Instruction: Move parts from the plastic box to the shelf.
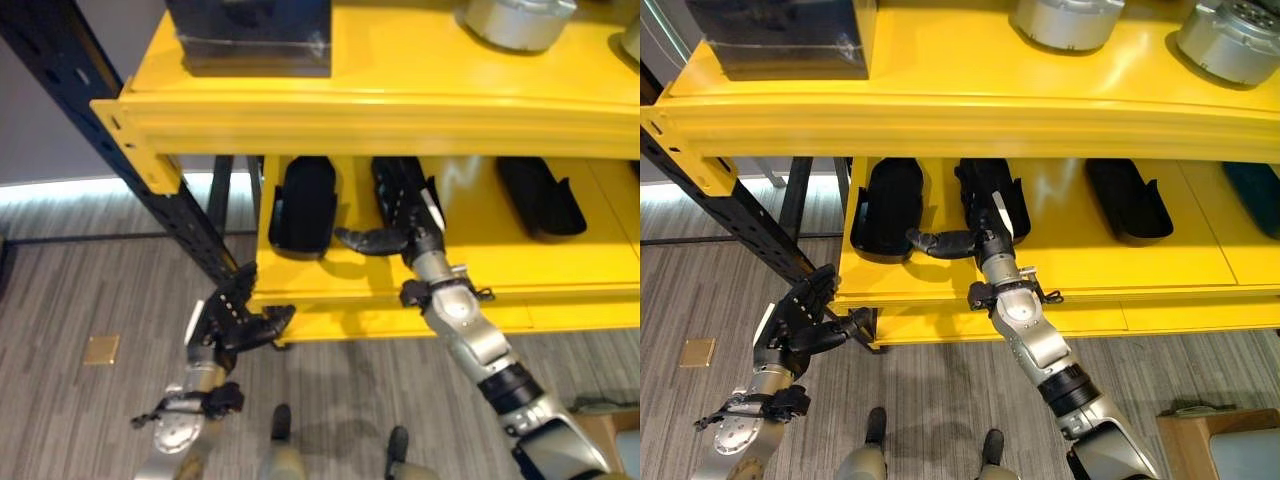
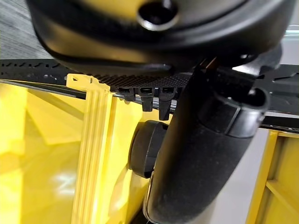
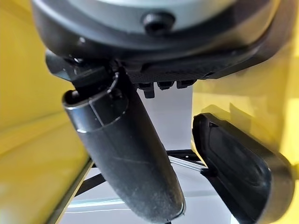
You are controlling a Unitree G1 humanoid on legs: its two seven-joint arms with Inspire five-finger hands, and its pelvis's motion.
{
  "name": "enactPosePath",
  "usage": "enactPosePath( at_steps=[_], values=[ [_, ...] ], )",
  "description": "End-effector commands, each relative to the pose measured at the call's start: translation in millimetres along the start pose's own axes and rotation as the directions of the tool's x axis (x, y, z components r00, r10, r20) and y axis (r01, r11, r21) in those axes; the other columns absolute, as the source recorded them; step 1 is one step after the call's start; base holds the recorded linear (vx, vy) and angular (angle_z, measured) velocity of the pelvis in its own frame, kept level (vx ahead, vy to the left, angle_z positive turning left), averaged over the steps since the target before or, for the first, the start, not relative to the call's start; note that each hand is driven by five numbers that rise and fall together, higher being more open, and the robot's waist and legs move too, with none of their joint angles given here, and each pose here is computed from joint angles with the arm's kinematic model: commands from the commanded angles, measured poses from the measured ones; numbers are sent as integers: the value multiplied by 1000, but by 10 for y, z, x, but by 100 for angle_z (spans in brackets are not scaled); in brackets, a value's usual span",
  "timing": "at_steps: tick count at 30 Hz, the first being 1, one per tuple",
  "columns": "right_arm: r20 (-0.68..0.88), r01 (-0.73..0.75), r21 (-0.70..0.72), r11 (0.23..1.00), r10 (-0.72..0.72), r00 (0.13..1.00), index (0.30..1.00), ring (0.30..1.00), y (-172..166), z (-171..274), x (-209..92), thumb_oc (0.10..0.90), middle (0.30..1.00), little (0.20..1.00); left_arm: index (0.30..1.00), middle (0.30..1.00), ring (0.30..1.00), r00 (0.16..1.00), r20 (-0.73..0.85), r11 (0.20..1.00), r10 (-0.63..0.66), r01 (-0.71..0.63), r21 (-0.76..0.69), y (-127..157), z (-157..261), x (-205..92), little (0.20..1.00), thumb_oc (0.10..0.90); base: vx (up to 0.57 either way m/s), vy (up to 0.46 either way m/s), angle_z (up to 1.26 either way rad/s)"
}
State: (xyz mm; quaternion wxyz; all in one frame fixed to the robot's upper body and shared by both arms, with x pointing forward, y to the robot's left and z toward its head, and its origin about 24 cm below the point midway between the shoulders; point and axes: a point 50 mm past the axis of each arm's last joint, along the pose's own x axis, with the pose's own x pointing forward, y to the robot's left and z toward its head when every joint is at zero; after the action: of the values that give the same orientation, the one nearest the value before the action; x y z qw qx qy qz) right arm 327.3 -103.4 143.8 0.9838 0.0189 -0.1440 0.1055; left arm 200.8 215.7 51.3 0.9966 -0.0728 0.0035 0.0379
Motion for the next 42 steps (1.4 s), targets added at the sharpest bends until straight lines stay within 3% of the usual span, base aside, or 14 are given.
enactPosePath(
  at_steps=[1,21,42],
  values=[
    [260,-47,39,998,35,965,1000,1000,172,633,337,900,1000,1000,1000,1000,1000,957,283,998,-63,61,16,-65,626,77,1000,900,0,0,0],
    [256,47,72,996,-64,964,1000,1000,152,807,654,900,1000,1000,1000,1000,1000,953,297,998,-53,58,-8,-79,653,59,1000,900,-6,8,2],
    [266,110,18,994,-111,958,1000,1000,110,1063,944,900,1000,1000,1000,1000,1000,938,340,995,-72,90,-39,-130,735,78,1000,900,-15,10,4]
  ],
)
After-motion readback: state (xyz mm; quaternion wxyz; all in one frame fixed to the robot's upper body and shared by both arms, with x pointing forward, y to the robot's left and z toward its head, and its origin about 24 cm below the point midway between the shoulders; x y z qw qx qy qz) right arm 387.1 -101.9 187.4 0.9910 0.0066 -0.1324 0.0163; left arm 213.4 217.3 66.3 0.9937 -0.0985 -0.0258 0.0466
